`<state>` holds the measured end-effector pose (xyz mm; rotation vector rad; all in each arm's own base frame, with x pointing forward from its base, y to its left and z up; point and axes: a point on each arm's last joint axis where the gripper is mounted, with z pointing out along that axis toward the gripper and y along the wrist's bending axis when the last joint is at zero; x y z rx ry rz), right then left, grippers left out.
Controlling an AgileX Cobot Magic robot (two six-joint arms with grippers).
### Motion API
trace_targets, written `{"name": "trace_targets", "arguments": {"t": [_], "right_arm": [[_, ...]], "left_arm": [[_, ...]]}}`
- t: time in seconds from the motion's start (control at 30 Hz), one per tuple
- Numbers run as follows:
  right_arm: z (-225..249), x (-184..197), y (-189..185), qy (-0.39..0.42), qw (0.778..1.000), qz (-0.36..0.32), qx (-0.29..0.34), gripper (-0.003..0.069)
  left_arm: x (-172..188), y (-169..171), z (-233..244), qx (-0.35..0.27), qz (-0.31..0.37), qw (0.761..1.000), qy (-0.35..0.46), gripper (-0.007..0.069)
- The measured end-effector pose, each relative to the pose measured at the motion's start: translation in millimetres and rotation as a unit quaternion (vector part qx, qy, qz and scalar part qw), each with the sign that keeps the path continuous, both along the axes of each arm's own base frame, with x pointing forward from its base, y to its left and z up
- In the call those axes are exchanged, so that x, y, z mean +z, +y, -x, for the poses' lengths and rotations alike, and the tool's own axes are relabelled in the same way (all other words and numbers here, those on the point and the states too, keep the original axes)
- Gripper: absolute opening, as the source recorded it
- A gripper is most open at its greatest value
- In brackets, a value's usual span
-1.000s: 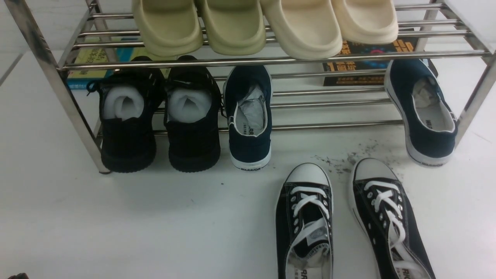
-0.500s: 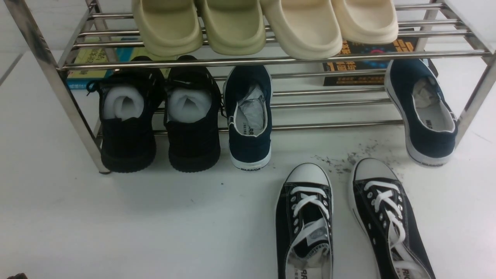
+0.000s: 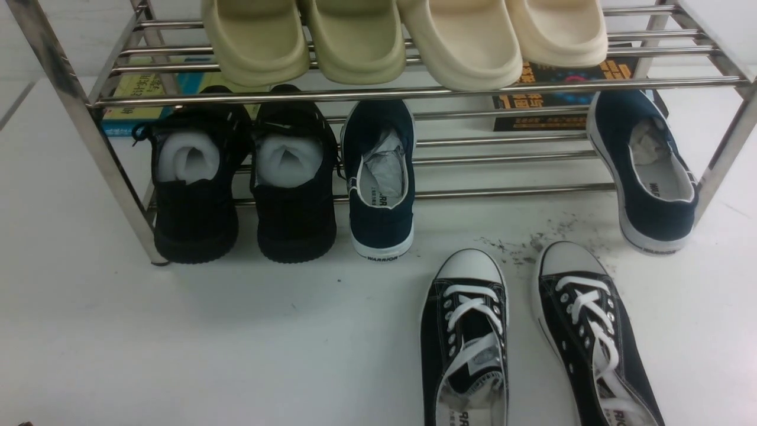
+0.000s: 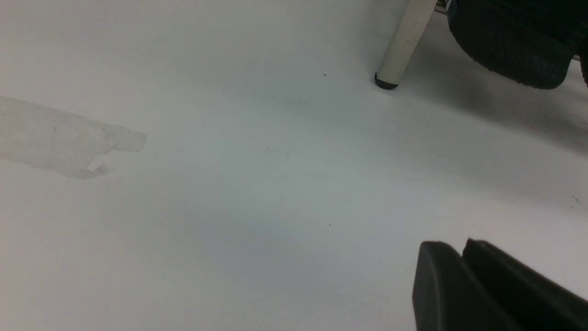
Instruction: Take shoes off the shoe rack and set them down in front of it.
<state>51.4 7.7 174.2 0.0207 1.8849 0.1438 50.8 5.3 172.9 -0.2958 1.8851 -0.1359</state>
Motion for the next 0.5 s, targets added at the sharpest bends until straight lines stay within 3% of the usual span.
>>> {"name": "trace_targets", "arguments": {"t": [0.5], "right_arm": [[0.0, 0.0, 0.0, 0.000, 1.000, 0.000, 0.000, 0.0237]], "left_arm": [[0.0, 0.1, 0.0, 0.000, -0.001, 1.000, 0.000, 0.0106]]}}
